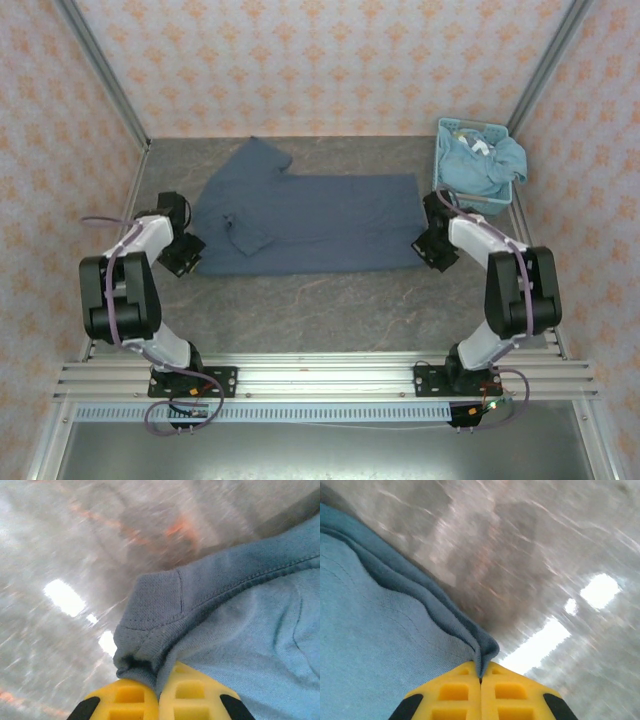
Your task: Fold and stack the t-shirts
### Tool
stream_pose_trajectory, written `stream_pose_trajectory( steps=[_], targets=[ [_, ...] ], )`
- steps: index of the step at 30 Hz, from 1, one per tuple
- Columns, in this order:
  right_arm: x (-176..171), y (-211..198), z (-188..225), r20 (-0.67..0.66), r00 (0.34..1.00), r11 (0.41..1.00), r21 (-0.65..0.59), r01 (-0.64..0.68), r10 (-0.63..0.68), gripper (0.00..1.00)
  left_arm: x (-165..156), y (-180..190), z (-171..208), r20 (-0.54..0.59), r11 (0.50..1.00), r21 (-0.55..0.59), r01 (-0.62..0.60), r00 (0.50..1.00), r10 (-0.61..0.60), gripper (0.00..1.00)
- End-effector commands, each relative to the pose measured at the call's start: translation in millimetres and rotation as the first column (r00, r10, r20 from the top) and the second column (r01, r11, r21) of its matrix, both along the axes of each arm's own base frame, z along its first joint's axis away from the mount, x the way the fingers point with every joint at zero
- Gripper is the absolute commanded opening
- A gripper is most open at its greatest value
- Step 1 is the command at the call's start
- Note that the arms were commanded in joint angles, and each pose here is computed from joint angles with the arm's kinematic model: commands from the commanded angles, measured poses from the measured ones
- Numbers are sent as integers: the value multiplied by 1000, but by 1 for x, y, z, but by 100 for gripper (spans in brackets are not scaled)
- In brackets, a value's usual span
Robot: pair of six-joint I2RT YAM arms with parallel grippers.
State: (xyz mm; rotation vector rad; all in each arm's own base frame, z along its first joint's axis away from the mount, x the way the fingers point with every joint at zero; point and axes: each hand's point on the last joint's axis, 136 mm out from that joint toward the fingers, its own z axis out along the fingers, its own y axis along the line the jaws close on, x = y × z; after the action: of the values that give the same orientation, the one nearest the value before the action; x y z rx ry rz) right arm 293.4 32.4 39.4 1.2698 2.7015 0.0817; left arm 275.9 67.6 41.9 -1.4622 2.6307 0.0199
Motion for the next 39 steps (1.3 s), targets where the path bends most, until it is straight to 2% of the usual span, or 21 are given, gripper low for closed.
stream_pose_trajectory(
  steps=[1, 4, 6, 7, 11, 14, 18, 21, 25, 29, 33, 36, 39],
  targets=[
    [-59, -23, -1, -121, 990, 990, -127, 61, -77, 0, -54, 4, 1, -134, 998, 66, -1, 991, 10, 0],
    [-82, -21, -11, -145, 986, 992, -108, 70, -86, 0, -73, 0, -4, -149, 997, 72, -10, 989, 20, 0],
    [-90, -18, -19, -161, 983, 993, -90, 73, -87, 2, -77, -2, -8, -147, 998, 63, -11, 989, 20, 8],
    [-91, -17, -20, -163, 983, 994, -86, 71, -85, 8, -78, -2, -7, -143, 998, 65, -12, 989, 21, 13],
    [-85, -20, -3, -123, 989, 993, -100, 66, -79, 35, -73, 7, 18, -98, 992, 126, -29, 994, 42, 51],
    [-69, -19, 23, -19, 999, 994, -95, 45, -47, 45, -55, 0, 44, 11, 991, 125, -36, 999, 35, 57],
    [-40, 6, 42, 129, 990, 998, 8, -59, 58, 55, -24, -52, 48, 135, 1000, -19, 15, 991, -12, 62],
    [-27, 30, 43, 180, 976, 986, 96, -138, 119, 56, -8, -97, 41, 201, 991, -130, 38, 980, -12, 62],
    [-14, 52, 47, 230, 961, 966, 167, -196, 155, 56, -5, -138, 15, 166, 977, -207, 59, 986, -25, 60],
    [-10, 55, 48, 231, 961, 964, 176, -198, 155, 56, -6, -151, -6, 118, 975, -217, 55, 993, -30, 55],
    [-11, 55, 48, 227, 962, 965, 176, -193, 151, 56, -7, -148, -17, 74, 980, -191, 53, 997, -40, 48],
    [-12, 54, 48, 227, 962, 966, 176, -191, 149, 56, -3, -149, -21, 72, 981, -186, 57, 996, -44, 38],
    [-14, 53, 49, 227, 963, 967, 172, -189, 148, 56, 6, -150, -14, 97, 982, -177, 59, 994, -42, 22]
  ],
)
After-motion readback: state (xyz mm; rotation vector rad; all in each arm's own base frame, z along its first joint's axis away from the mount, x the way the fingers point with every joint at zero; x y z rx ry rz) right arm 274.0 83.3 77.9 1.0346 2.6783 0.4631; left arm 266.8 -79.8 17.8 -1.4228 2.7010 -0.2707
